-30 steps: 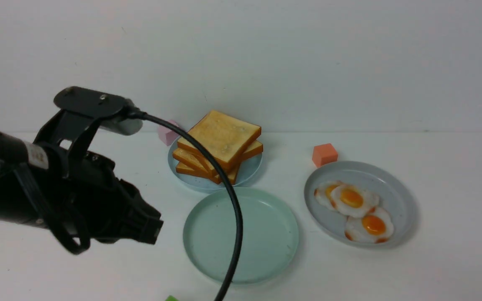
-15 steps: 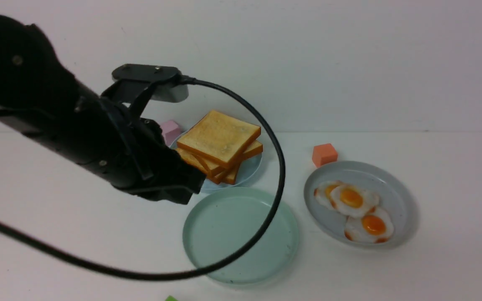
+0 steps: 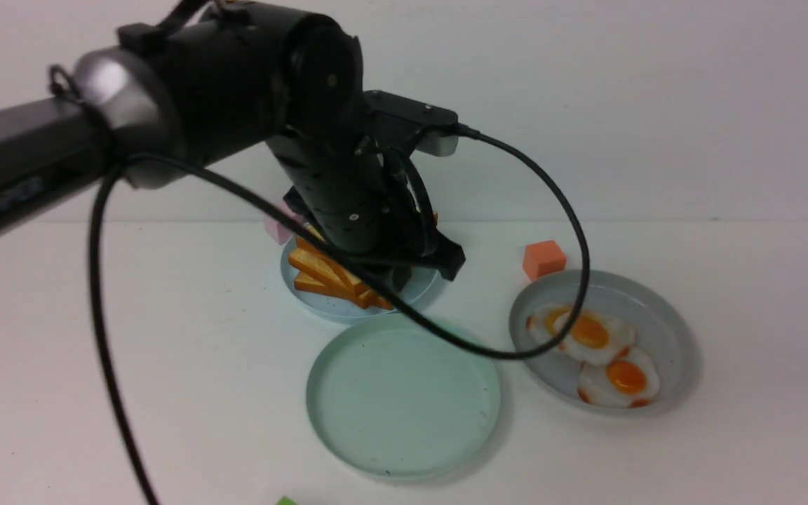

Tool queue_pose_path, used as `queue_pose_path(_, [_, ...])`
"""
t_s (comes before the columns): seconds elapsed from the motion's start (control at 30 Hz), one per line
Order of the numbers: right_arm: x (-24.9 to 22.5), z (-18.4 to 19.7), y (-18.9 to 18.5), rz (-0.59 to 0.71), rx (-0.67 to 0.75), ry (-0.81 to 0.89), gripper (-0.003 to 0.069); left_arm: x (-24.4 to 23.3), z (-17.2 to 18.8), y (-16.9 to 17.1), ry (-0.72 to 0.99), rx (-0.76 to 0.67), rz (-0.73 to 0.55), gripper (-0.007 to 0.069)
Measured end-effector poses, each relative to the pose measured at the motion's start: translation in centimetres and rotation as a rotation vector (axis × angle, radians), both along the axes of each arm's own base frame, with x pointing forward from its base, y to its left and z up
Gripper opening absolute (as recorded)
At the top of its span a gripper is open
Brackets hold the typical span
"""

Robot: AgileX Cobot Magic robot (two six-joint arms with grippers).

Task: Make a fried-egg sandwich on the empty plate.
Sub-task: Use the left arm to grab a slice of bread

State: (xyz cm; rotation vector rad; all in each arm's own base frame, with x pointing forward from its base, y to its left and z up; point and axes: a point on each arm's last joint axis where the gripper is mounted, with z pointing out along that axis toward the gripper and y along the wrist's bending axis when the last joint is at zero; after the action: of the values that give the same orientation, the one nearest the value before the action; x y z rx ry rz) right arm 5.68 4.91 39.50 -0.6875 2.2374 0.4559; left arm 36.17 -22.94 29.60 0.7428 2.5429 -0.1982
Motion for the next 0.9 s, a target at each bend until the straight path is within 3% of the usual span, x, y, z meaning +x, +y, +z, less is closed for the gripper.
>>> queue_pose_path(0.2, [0.1, 0.0, 0.2, 0.033, -0.015, -0.001, 0.0022, 5.1, -2.4, 0.2, -0.080, 0.024, 0.049, 0.0088])
queue_pose_path(0.3, [0.2, 0.0, 0.2, 0.026, -0.015, -0.015, 0.0025, 7.4, -4.2, 0.5, -0.131, 0.007, 0.072, 0.0232])
queue_pose_path(0.5, [0.6, 0.5, 0.3, -0.002, 0.027, -0.059, 0.0028, 8.8, -6.7, -0.1, -0.162, -0.026, 0.075, 0.0404])
queue_pose_path(0.63, [0.8, 0.7, 0.3, -0.013, 0.050, -0.086, 0.0031, 9.3, -8.6, -0.3, -0.160, -0.004, 0.066, 0.0441])
queue_pose_path(0.9, [0.8, 0.8, 0.4, -0.013, 0.057, -0.091, 0.0040, 9.7, -9.8, -0.6, -0.170, 0.025, 0.050, 0.0424])
